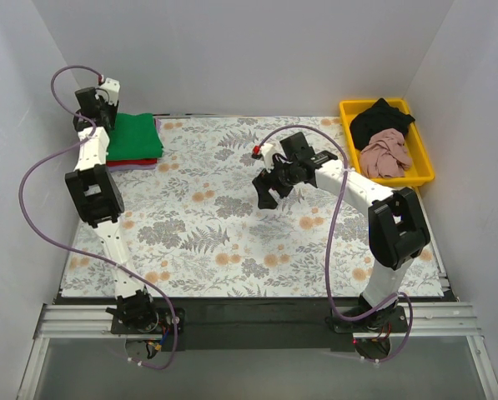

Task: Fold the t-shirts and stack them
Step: Neatly place the folded tshirt to the corner, then reset both grippers

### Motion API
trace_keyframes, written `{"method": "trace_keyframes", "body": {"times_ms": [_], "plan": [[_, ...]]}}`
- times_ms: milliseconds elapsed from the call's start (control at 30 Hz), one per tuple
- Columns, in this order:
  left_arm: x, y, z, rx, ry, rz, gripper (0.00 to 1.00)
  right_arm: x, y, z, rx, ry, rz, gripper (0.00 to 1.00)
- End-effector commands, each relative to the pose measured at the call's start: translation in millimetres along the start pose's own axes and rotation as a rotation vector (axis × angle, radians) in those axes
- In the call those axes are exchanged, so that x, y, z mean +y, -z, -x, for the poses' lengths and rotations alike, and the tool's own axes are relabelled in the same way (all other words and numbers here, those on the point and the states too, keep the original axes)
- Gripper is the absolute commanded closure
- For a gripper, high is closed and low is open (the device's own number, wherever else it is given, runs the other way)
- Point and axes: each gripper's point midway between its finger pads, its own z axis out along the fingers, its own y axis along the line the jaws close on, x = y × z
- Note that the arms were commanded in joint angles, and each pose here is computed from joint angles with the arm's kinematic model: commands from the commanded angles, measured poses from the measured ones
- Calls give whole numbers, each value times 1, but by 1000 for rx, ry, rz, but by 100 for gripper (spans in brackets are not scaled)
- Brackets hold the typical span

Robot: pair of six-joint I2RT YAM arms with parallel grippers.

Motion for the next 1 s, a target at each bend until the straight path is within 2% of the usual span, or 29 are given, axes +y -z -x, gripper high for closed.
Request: {"method": "trace_keyframes", "body": {"times_ms": [0, 33, 100, 167, 200, 267, 300, 367, 400, 567, 767, 800, 900, 967], "plan": [[49, 2, 31, -99, -38, 135, 63, 1, 6, 19, -36, 26, -6, 2], [57, 6, 47, -132, -40, 154, 55, 1, 7, 19, -35, 26, -9, 2], [73, 21, 62, -149, -32, 208, 47, 1, 15, 22, -50, 40, -28, 2], [75, 34, 74, -169, -5, 207, 39, 1, 23, 22, -57, 49, -45, 2], [79, 53, 90, -192, 6, 199, 39, 1, 25, 23, -62, 51, -52, 2], [65, 67, 94, -192, 29, 142, 27, 2, 35, 25, -79, 60, -69, 2], [63, 89, 115, -225, 26, 144, 27, -1, 41, 26, -88, 55, -80, 2], [47, 106, 118, -200, 46, 97, 26, -2, 55, 31, -121, 53, -92, 2], [38, 125, 132, -216, 63, 67, 24, -9, 63, 32, -138, 40, -109, 2], [-37, 182, 145, -147, 232, -217, 21, -31, 114, 36, -229, -11, -195, 2], [-163, 248, 166, -66, 242, -519, 19, -49, 170, 13, -297, -103, -310, 2], [-193, 256, 161, -30, 251, -580, 19, -51, 172, 4, -287, -124, -319, 2], [-240, 278, 157, 13, 299, -677, 18, -58, 188, -14, -286, -176, -364, 2], [-270, 281, 128, 93, 291, -713, 18, -57, 190, -31, -266, -214, -366, 2]]}}
